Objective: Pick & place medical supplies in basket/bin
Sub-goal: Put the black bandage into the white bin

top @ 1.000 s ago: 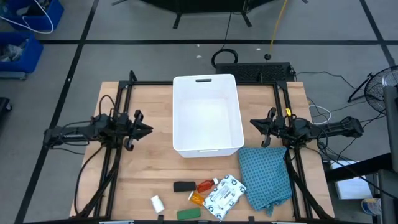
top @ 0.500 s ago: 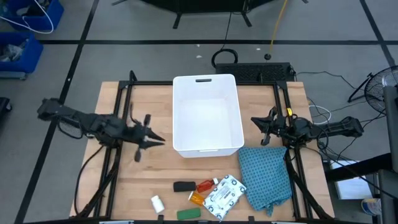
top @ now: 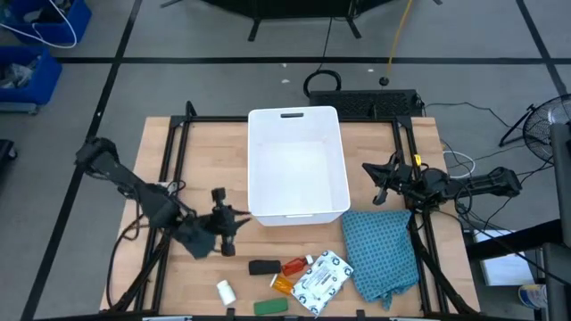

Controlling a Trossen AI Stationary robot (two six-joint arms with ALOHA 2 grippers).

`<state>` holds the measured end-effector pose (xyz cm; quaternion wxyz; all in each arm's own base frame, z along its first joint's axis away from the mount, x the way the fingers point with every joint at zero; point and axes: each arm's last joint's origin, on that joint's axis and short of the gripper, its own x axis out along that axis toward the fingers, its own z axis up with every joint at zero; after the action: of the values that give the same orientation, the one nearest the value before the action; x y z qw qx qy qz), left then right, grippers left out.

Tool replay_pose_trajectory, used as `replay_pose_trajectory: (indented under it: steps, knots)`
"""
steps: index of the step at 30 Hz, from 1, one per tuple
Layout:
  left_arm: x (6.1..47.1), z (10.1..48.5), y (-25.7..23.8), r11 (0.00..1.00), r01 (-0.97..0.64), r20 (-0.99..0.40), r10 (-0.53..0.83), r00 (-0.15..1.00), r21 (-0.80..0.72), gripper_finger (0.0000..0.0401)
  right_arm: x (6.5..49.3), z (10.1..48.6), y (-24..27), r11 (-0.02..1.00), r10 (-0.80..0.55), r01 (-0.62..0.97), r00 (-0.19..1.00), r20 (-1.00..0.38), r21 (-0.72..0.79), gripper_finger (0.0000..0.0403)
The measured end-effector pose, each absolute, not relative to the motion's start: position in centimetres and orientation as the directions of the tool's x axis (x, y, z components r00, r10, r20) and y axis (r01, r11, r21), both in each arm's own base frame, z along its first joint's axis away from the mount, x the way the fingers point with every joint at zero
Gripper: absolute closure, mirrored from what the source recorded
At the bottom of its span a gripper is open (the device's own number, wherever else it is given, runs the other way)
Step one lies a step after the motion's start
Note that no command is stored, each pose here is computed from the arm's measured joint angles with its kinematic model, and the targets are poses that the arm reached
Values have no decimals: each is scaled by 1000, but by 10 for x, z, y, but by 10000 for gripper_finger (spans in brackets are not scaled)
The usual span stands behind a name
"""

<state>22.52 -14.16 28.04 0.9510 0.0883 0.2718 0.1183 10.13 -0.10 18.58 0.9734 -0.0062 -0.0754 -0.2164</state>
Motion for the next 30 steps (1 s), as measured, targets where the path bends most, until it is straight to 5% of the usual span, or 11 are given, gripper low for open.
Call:
replay_pose_trajectory:
  steps: [4, 16, 21, 30]
  knots:
    - [230, 259, -162, 982, -155, -577, 189, 795, 109, 297, 101, 186, -1, 908, -418, 418, 896, 150, 34, 387]
    - [249, 197, -206, 994, -74, -722, -8, 692, -82, 55, 101, 185, -1, 908, -417, 418, 897, 144, 26, 332]
    - [259, 180, -217, 988, -19, -735, -101, 671, -153, 19, 101, 185, -1, 908, -417, 418, 897, 146, 28, 312]
    - [277, 146, -210, 989, -8, -800, -114, 589, -147, 13, 101, 185, -1, 908, -417, 418, 897, 144, 27, 289]
